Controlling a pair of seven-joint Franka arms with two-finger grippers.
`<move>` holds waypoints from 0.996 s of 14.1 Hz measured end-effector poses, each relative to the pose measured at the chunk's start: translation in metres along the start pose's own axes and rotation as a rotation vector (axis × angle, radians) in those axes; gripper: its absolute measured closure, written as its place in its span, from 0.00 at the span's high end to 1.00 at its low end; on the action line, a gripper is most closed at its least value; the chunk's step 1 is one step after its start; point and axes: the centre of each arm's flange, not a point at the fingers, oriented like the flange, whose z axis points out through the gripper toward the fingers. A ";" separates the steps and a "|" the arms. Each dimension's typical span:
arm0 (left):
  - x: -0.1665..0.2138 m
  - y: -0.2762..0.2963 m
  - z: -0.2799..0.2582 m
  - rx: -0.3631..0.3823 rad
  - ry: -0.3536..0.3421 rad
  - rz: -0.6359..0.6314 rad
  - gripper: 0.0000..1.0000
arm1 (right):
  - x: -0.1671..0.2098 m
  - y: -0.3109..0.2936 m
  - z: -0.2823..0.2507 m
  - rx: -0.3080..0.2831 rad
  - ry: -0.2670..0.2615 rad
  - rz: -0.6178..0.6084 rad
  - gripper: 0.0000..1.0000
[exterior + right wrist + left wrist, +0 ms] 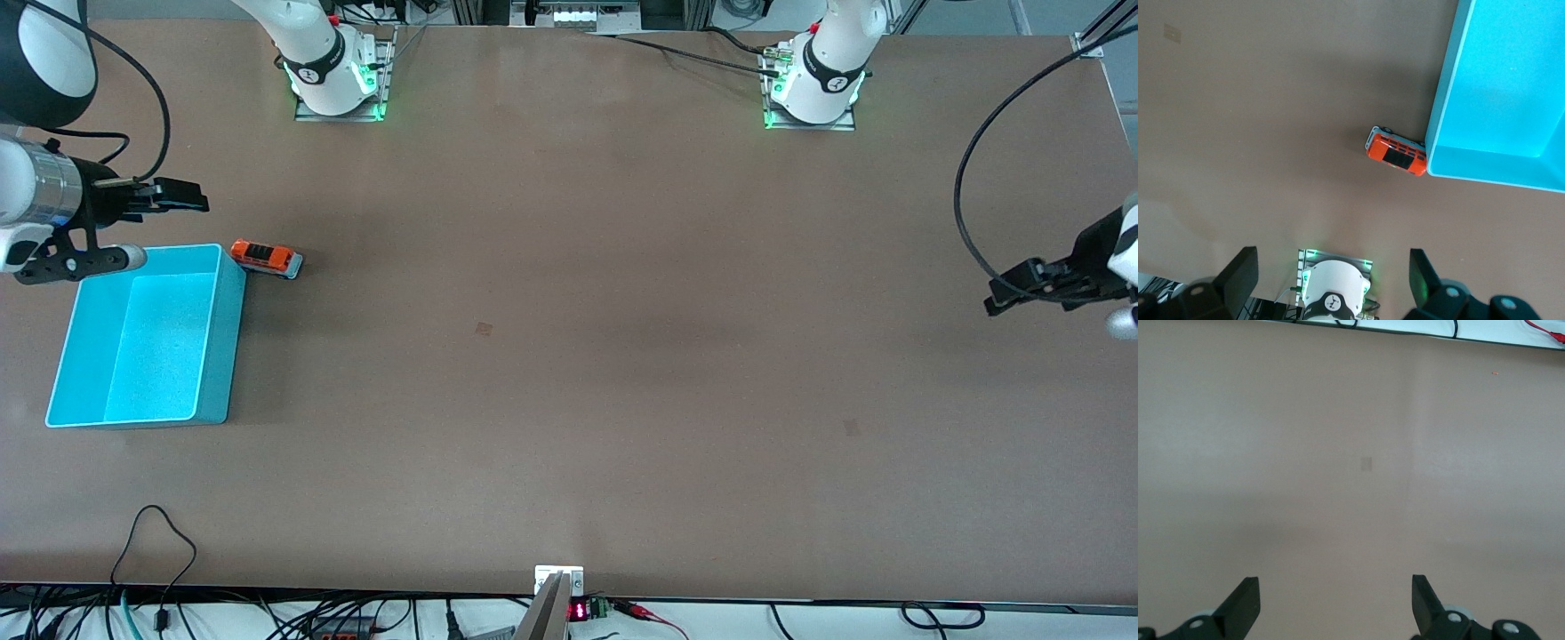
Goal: Wind up bus and store in blue box
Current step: 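Lower the right gripper onto the bus beside the cyan box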
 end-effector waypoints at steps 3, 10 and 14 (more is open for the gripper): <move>-0.014 0.004 -0.012 0.003 -0.020 0.005 1.00 | -0.004 -0.010 0.038 -0.005 0.042 -0.061 1.00; -0.018 0.005 -0.005 0.004 -0.037 0.008 1.00 | -0.046 0.017 0.155 -0.094 0.122 -0.583 1.00; -0.021 0.009 -0.001 0.005 -0.059 0.014 1.00 | -0.049 0.048 0.208 -0.179 0.187 -0.805 1.00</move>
